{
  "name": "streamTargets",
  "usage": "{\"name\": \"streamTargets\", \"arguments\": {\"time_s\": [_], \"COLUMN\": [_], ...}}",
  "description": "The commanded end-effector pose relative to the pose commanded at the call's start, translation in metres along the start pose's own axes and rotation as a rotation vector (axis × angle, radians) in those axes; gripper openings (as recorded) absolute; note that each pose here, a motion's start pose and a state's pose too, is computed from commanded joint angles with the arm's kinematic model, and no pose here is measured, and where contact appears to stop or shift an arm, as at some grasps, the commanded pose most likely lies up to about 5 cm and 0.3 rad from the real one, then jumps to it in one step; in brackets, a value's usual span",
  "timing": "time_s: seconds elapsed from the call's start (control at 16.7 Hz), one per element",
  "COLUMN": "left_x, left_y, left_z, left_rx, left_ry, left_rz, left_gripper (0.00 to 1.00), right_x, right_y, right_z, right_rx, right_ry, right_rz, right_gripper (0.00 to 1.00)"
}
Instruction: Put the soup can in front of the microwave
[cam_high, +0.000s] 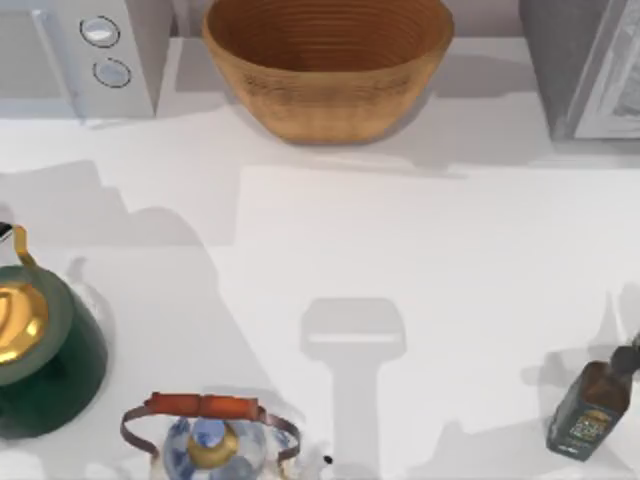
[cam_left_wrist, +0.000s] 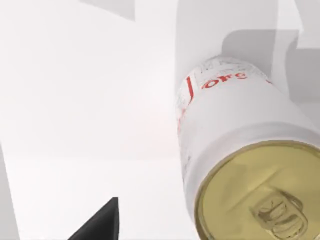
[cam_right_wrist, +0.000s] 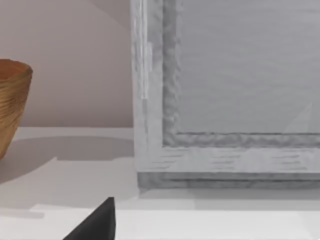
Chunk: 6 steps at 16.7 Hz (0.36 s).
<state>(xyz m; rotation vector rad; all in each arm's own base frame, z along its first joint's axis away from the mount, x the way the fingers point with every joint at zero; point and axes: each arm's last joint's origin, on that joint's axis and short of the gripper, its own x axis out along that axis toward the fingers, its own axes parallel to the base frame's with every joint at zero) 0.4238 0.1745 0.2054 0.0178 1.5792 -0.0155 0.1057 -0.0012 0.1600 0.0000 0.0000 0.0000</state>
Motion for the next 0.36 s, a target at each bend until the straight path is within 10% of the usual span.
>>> {"name": "streamTargets", "arguments": {"time_s": [0.36], "left_x": [-0.033], "left_y": [0.0], "left_z": [-0.001], "left_rx": [0.0], "left_ry": [-0.008], "left_rz": [0.0], "left_gripper": [1.0], "right_x": [0.0], "right_y": [0.0], "right_z": [0.0], "right_rx": [0.0], "right_ry": [0.0], "right_rz": [0.0], "right_gripper": [1.0]}}
